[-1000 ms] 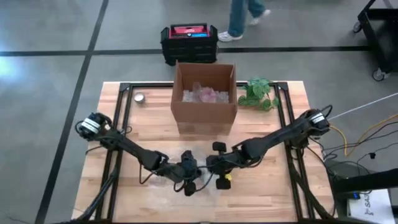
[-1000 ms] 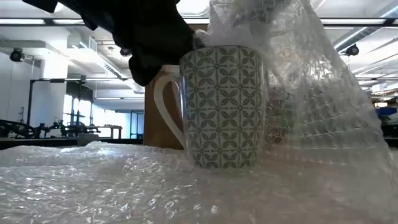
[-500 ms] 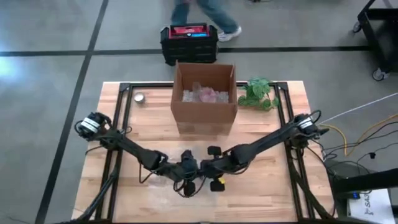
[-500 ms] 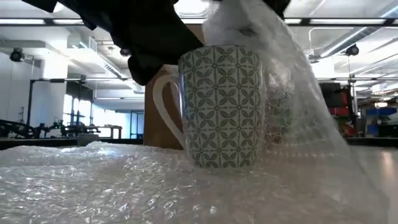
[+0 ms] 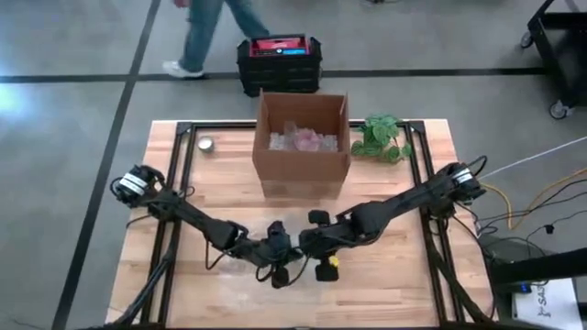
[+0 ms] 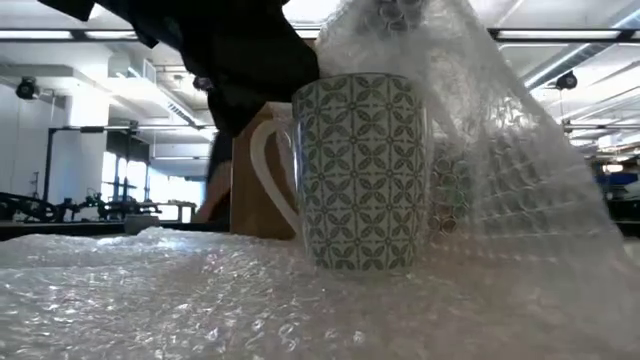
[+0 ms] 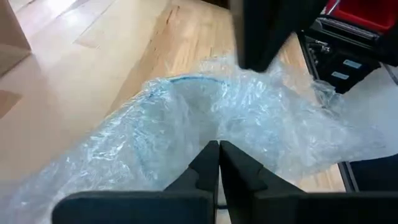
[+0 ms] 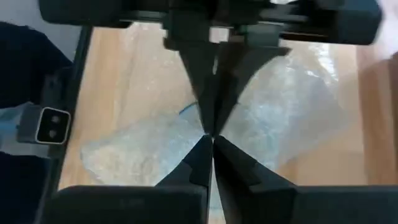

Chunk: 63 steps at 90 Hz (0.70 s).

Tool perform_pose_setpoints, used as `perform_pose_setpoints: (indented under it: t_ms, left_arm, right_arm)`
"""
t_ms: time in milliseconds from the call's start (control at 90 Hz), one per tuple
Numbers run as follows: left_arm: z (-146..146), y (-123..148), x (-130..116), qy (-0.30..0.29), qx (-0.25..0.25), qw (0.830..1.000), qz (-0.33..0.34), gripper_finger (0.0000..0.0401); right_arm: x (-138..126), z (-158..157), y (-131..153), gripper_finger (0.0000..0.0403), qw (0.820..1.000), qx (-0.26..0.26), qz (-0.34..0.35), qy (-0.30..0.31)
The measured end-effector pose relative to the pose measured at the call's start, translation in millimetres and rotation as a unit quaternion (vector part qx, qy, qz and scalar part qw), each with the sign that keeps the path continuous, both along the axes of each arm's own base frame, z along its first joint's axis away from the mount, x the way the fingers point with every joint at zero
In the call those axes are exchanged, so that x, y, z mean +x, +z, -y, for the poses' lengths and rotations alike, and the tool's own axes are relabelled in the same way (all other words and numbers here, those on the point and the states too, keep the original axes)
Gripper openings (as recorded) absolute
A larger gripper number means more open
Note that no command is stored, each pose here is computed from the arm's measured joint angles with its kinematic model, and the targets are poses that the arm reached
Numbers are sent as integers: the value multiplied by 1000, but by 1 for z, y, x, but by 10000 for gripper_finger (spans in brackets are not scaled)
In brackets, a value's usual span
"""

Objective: Wrap mug
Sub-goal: Wrap the white mug in bubble wrap

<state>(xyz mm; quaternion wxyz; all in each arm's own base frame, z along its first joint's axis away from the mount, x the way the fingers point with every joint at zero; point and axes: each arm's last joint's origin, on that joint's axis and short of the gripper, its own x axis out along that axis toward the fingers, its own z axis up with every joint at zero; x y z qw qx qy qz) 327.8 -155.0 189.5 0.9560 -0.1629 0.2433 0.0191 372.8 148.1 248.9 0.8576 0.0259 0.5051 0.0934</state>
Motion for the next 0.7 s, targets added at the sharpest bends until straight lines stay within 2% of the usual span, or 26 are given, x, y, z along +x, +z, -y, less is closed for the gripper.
perform_pose_setpoints:
  t_ms: [111, 289, 422, 511, 589, 700]
  left_arm:
    - [0, 0, 0, 1, 0, 1000, 0, 0]
    - [0, 0, 0, 2, 0, 1000, 2, 0]
    - [0, 1, 1, 3, -1, 1000, 6, 0]
    - [0, 2, 1, 3, -2, 1000, 7, 0]
    - [0, 3, 1, 3, -3, 1000, 10, 0]
    - [0, 1, 0, 1, -1, 1000, 2, 0]
  right_arm:
    - [2, -9, -19, 0, 999, 15, -28, 11]
    - [17, -4, -65, 0, 997, -56, -57, -24]
    - [27, 2, -85, 0, 996, -54, -71, -29]
    - [28, 3, -88, 0, 996, -43, -80, -18]
    - [25, 5, -80, 0, 996, -40, -79, -17]
    - [20, 4, -52, 0, 998, -29, -55, -16]
